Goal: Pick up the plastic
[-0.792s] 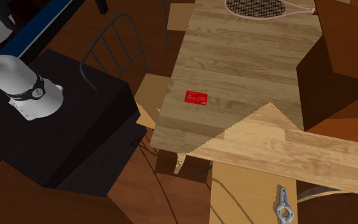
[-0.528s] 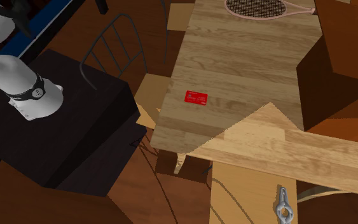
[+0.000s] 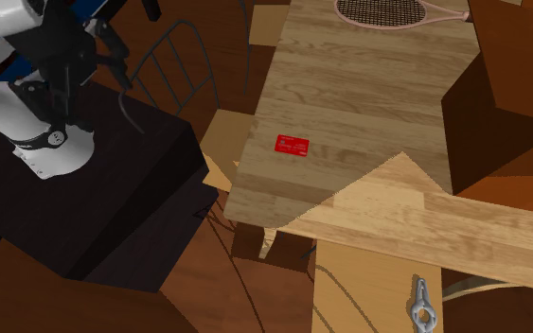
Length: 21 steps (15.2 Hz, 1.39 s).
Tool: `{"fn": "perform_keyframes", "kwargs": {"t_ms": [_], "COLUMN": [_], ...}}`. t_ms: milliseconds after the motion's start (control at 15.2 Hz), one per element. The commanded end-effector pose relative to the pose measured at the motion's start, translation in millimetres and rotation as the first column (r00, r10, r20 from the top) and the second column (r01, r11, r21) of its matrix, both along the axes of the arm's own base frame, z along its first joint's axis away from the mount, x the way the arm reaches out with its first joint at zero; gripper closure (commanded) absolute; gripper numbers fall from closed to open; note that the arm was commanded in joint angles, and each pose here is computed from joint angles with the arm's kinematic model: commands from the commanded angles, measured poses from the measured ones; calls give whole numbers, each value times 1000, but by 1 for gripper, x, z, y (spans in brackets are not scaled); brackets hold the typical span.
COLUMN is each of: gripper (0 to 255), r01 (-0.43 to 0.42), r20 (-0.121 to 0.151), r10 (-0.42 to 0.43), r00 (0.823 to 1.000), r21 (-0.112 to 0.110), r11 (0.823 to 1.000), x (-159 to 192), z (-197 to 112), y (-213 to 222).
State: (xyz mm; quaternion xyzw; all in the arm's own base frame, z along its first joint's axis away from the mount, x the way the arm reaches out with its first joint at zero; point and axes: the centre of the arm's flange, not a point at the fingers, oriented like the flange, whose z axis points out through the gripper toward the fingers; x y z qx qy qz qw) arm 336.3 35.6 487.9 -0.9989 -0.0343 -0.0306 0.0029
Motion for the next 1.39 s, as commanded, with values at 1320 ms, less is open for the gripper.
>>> {"fn": "perform_keyframes", "kwargs": {"t_ms": [1320], "gripper": [0], "r01": [-133], "r20": [350], "r10": [114], "r00": [930], "r21": [29], "r11": [991], "x": [123], "z": [-177], "y": [145]}}
